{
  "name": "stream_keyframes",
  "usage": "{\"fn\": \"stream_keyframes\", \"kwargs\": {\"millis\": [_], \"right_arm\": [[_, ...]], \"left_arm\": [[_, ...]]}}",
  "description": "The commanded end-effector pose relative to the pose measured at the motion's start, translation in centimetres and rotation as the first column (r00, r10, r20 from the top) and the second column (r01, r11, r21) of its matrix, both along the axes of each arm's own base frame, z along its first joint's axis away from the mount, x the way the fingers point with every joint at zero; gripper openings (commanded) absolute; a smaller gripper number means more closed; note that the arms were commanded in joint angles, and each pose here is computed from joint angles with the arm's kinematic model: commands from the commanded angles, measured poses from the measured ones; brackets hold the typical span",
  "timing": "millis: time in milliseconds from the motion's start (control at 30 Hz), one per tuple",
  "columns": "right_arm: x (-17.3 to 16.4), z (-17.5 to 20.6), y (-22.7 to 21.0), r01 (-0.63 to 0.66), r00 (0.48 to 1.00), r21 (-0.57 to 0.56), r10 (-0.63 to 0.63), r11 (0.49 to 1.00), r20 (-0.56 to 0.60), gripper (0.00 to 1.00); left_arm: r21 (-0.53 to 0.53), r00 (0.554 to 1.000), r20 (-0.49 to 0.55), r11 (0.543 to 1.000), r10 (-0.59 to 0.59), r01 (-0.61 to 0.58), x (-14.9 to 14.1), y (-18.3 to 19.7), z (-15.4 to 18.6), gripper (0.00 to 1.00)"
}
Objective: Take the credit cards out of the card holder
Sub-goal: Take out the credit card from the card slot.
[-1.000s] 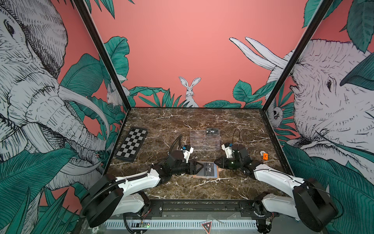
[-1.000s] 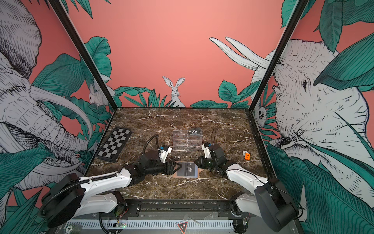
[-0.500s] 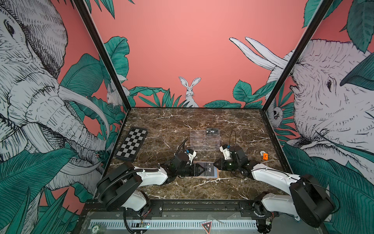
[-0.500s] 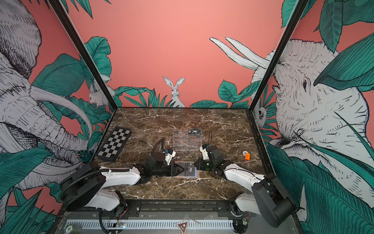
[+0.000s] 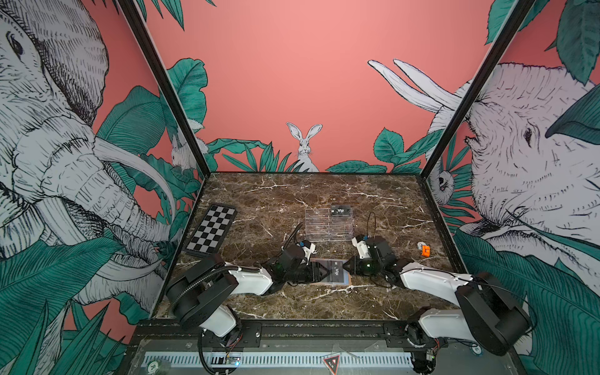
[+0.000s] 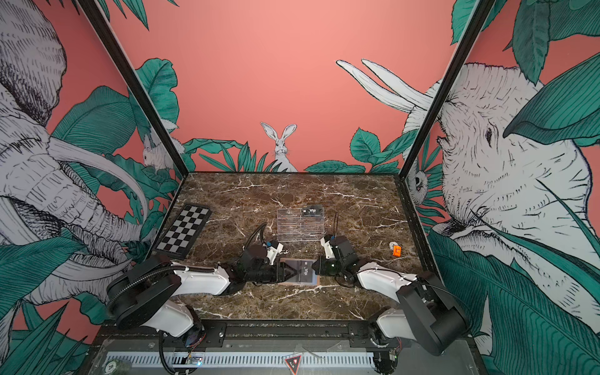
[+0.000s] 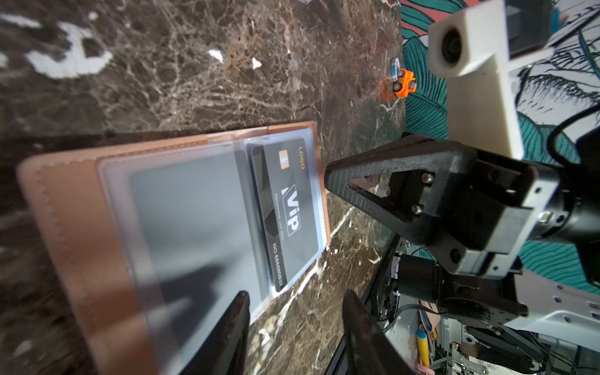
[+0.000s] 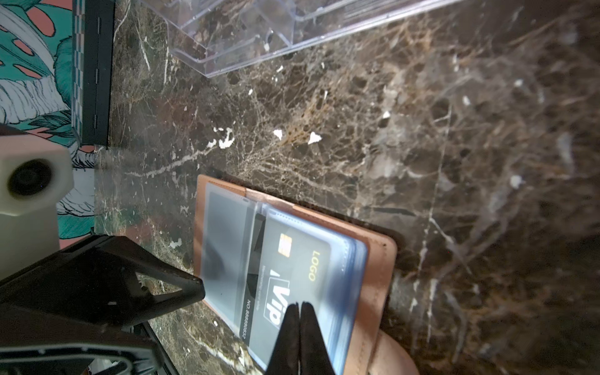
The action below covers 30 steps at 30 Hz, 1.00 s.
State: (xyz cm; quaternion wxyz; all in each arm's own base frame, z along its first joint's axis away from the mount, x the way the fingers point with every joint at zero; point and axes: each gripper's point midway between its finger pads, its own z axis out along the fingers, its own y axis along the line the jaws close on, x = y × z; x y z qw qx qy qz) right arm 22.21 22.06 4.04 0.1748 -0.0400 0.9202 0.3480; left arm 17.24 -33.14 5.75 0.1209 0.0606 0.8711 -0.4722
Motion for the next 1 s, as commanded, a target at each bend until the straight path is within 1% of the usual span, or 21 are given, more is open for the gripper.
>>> {"fn": "stream_keyframes", "kwargs": {"millis": [0,733,967], "right_arm": [[0.2,0.0,0.2,-0.006,1.0,0.002,0.006,1.0,0.029,0.05],[-0.2,-1.5,0.4,-0.015,1.0,-0.037,0.015,0.999,0.001,0.04],[-0.4,-1.7,0.4,-0.015,1.0,-0.044,0.015,0.999,0.0,0.04]], "left_arm": [[-0.056,1.0,0.01,0.998,-0.001,0.001,0.2,-0.9,1.2,0.48],[-0.031,0.999,-0.031,0.999,0.043,-0.044,0.3,-0.3,-1.2,0.43],[-0.041,0.998,-0.045,0.998,0.054,-0.056,0.2,-0.3,-1.8,0.41]]}}
